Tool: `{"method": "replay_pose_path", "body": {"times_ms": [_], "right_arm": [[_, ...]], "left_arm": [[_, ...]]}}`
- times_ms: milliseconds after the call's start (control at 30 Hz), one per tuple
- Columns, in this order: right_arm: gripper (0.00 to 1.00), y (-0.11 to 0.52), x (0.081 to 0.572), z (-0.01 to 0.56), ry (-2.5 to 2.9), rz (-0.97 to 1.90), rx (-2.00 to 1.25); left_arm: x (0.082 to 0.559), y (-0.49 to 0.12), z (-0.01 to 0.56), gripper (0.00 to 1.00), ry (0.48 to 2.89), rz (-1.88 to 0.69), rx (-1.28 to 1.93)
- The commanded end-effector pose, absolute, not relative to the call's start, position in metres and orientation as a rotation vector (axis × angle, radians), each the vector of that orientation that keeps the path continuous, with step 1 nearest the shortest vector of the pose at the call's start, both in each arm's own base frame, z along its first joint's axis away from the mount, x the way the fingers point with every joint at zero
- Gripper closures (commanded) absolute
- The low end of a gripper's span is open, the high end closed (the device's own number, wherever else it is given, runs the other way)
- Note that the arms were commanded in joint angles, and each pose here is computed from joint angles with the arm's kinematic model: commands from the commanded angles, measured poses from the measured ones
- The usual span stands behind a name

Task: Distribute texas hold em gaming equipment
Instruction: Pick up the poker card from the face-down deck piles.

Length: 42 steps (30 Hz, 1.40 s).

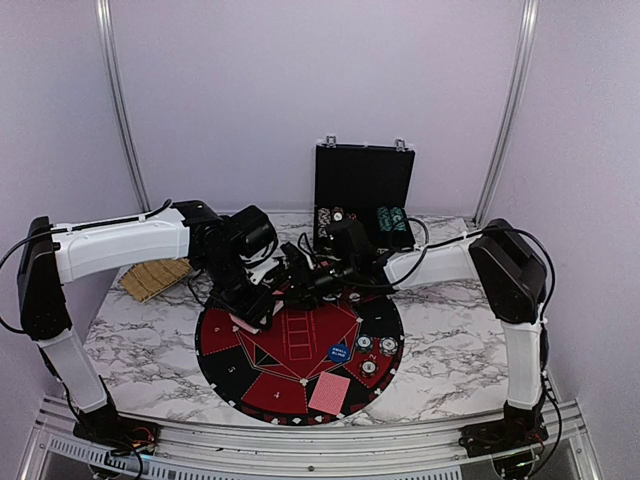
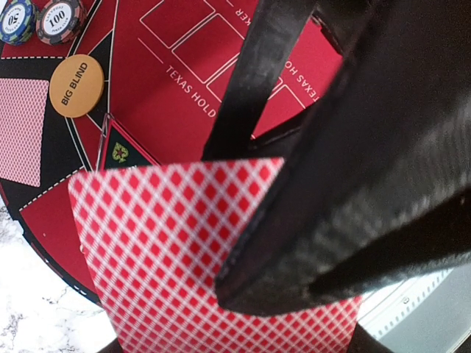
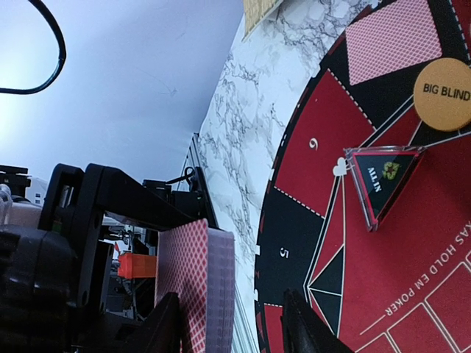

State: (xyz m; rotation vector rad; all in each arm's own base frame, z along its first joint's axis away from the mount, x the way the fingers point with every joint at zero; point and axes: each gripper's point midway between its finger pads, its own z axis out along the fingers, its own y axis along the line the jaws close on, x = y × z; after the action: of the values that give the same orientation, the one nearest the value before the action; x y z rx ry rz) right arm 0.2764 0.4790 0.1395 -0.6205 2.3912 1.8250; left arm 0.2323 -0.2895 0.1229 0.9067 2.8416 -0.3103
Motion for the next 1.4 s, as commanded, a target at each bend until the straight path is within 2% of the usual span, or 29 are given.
{"method": "replay_pose_path", "body": {"times_ms": [0, 967, 1367], "right_arm": [[0.55, 0.468, 0.285, 0.134, 2.421, 1.756, -0.572], [0.63, 0.453, 0.291, 0.166, 2.348, 1.754, -0.546], [0.80, 0.448, 0.294, 0.177, 2.321, 1.776, -0.523]], "left_arm": [[0.236, -0.296, 0.135, 0.59, 2.797, -0.334, 0.912], [0.237, -0.296, 0.132, 0.59, 2.805, -0.322, 0.911], [0.238, -0.296, 0.132, 0.59, 2.803, -0.320, 0.913]]}}
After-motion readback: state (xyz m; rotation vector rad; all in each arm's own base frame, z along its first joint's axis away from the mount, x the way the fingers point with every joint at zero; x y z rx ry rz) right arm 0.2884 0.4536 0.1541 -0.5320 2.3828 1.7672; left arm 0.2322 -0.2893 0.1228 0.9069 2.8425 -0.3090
